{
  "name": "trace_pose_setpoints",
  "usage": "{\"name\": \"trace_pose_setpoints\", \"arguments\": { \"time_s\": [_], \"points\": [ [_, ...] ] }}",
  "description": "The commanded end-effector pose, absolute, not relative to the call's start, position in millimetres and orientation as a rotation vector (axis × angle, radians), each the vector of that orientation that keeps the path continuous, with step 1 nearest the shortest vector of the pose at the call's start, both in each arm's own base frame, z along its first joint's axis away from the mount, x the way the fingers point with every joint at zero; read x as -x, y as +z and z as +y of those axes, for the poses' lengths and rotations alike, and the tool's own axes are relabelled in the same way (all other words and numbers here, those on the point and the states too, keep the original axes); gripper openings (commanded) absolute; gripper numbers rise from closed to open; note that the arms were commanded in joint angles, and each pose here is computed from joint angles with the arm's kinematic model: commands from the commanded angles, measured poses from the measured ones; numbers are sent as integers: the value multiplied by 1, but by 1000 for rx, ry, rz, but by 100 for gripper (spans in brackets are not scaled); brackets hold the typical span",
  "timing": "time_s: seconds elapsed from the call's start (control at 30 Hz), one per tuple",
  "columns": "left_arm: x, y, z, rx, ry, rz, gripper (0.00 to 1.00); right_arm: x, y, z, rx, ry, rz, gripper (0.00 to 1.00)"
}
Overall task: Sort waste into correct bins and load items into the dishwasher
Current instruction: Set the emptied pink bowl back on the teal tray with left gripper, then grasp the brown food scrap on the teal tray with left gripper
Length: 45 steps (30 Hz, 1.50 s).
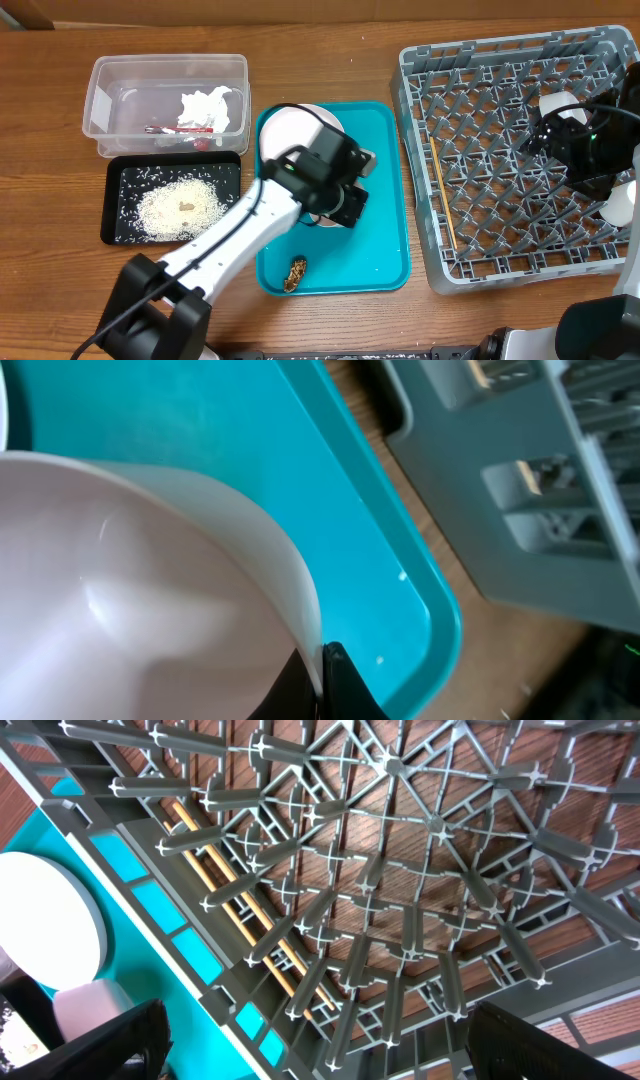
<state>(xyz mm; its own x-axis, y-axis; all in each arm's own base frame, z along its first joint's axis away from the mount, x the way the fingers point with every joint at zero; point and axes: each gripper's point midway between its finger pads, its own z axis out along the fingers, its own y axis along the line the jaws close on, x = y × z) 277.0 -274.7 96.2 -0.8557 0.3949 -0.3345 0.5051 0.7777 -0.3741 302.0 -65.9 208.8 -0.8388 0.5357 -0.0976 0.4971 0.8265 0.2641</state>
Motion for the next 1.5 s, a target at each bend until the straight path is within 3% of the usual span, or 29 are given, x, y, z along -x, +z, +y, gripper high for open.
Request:
{"name": "trace_pose_setpoints", "arguments": {
  "time_s": [0.0, 0.13, 0.23, 0.4, 0.53, 0.8, 1.33, 1.4, 1.47],
  "points": [
    [-303, 93, -262, -516, -432, 2717, 9, -302, 213, -65, -791, 347, 2829, 97],
    [-306, 93, -264, -505, -441, 2708, 12, -302, 213, -65, -791, 347, 2828, 97],
    [-305, 93, -265, -508, -445, 2711, 24, -302, 213, -65, -791, 347, 2828, 97],
    [-298, 90, -258, -508, -433, 2752, 59, -302, 213, -65, -792, 347, 2829, 97],
    [-270, 83, -233, -505, -357, 2899, 67, -302, 213, -65, -792, 347, 2829, 97],
    [-214, 73, -185, -505, -148, 3187, 71, -302, 213, -65, -791, 346, 2827, 97],
    [-184, 18, -162, -387, -85, 3269, 76, -302, 213, -65, -791, 346, 2827, 97],
    [-180, 14, -159, -383, -76, 3279, 70, -302, 213, -65, -791, 346, 2827, 97],
    [-178, 12, -158, -382, -73, 3283, 52, -302, 213, -65, -790, 346, 2826, 97]
  ]
}}
